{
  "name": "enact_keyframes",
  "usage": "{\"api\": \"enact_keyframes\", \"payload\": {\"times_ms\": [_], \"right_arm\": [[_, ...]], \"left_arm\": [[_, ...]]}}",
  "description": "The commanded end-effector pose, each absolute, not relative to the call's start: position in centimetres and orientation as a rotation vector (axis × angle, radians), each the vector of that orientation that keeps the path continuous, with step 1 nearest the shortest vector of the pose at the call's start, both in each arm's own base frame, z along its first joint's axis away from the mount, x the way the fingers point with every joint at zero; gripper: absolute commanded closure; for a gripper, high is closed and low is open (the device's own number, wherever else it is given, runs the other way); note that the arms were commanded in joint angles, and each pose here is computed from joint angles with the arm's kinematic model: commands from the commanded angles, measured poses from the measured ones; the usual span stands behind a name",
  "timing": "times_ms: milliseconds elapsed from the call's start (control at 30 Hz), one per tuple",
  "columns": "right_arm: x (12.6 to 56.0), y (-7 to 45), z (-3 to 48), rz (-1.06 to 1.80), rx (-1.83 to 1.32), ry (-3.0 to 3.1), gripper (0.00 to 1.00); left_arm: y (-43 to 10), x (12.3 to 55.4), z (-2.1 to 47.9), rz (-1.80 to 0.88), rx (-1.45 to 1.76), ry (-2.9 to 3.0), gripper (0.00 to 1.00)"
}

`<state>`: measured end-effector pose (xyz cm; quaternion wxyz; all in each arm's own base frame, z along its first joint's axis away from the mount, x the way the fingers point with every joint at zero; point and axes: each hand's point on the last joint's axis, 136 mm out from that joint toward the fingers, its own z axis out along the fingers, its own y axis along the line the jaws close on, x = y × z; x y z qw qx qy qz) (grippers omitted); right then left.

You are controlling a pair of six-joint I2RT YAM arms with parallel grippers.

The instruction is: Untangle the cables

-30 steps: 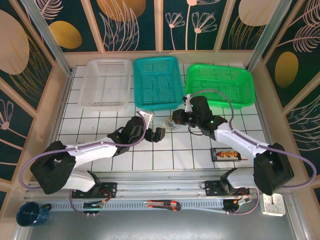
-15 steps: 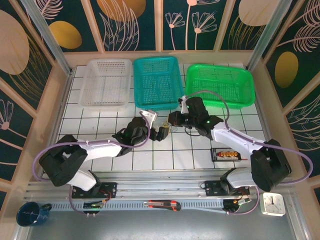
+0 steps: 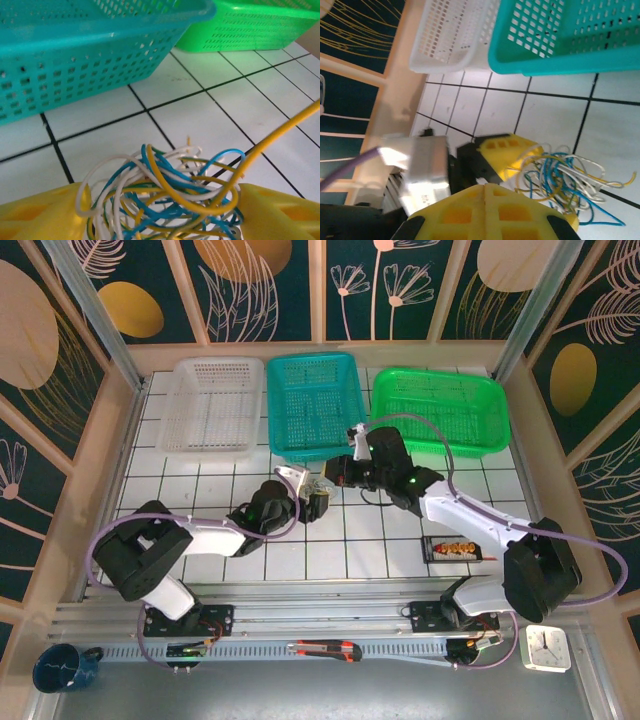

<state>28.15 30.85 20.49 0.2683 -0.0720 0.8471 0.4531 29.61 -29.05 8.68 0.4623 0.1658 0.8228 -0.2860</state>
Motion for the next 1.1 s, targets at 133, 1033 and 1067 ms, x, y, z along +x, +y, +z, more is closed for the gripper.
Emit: {"api": "enact_keyframes", "payload": {"times_ms": [133, 1033, 1067], "right_arm": [[28.5, 32.3, 28.6, 1.418, -0.244, 2.076, 1.0], [31.8, 27.5, 40.3, 1.548, -0.176, 1.779, 1.0], [31.9, 27.4, 39.8, 1.539, -0.172, 1.79, 1.0]], "left_arm": [[-27.0, 29.1, 6.1, -0.7, 0.344, 2.064, 0.39], [-25.7, 27.8, 5.8, -0.704, 0.333, 2.097, 0.18], [-25.7, 27.8, 6.4, -0.708, 0.342, 2.087, 0.15]]}}
